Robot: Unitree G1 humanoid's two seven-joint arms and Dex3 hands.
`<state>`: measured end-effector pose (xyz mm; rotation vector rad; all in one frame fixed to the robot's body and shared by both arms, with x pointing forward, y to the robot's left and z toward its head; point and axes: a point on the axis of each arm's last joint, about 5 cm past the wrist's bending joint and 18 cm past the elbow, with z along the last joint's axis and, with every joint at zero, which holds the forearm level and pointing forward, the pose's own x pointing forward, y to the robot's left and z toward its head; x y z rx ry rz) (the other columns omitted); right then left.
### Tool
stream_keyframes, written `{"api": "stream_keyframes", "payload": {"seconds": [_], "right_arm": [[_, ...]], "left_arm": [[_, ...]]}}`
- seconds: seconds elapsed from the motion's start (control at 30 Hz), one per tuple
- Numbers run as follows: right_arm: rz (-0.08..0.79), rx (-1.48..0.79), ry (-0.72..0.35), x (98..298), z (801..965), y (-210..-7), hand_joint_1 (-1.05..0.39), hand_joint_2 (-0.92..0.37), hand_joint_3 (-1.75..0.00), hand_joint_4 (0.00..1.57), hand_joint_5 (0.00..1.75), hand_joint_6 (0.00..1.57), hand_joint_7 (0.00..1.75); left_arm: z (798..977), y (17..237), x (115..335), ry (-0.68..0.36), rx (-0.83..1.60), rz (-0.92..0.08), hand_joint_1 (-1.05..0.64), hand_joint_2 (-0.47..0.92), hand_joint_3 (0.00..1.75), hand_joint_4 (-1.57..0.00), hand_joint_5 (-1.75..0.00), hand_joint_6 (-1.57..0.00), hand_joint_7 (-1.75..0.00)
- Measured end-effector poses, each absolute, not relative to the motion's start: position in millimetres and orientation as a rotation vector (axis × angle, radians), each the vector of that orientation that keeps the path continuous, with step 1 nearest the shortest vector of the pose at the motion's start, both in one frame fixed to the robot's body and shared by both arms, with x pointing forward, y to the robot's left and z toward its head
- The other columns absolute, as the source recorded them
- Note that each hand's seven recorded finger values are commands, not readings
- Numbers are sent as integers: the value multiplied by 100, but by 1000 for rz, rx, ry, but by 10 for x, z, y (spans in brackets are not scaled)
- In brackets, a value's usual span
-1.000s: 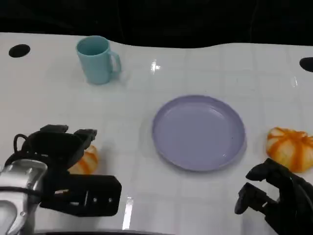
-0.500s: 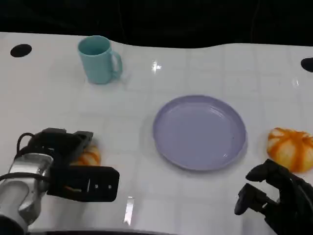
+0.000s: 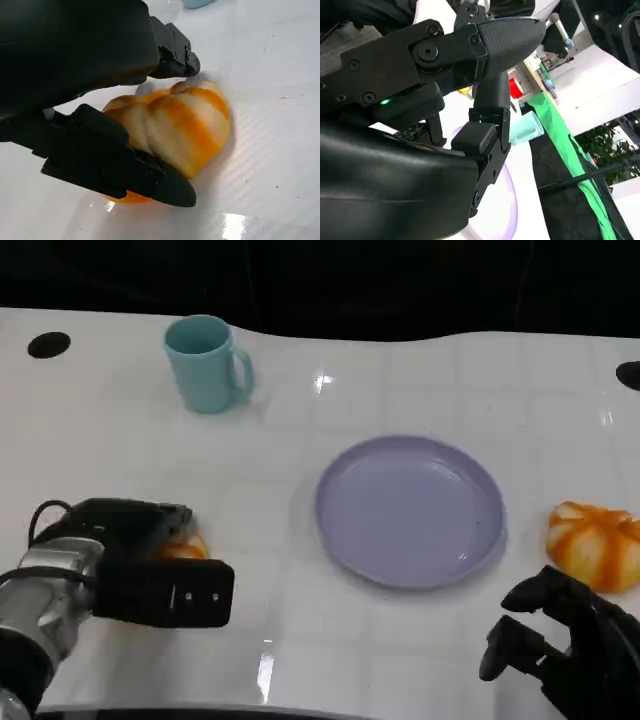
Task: Grasp the bread from the table and place it into the plate.
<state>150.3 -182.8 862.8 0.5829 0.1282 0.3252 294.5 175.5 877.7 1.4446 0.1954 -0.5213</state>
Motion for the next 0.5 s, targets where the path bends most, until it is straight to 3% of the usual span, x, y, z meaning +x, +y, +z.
{"api": "stream_keyframes", "payload": {"seconds": [0.03,0.07,0.1,0.17,0.27,0.5], "right_arm": [[327,582,128,1504,8628,-1831,-53,-92,-20,73,154,80,105],[330,582,126,1505,8629,-1831,-53,-92,-20,73,154,80,105],[331,584,126,1505,8629,-1831,-53,-92,-20,73,153,80,105],[332,585,125,1504,8629,-1832,-53,-92,-19,73,153,80,105],[331,585,125,1504,8629,-1830,-52,-92,-19,72,154,79,107],[327,594,122,1503,8626,-1815,-51,-92,-19,72,155,79,108]], "left_arm": [[8763,1759,2939,166,1434,-494,-33,92,16,-67,-157,-106,-27],[8746,1762,2933,141,1418,-462,-31,91,24,-72,-166,-99,-68],[8732,1764,2927,120,1408,-433,-27,91,34,-79,-171,-79,-131],[8692,1760,2907,58,1389,-385,-26,92,49,-81,-174,-66,-163],[8653,1773,2879,-18,1360,-331,-25,92,65,-82,-175,-61,-173],[8589,1758,2828,-114,1301,-254,-25,85,69,-84,-175,-59,-175]]}}
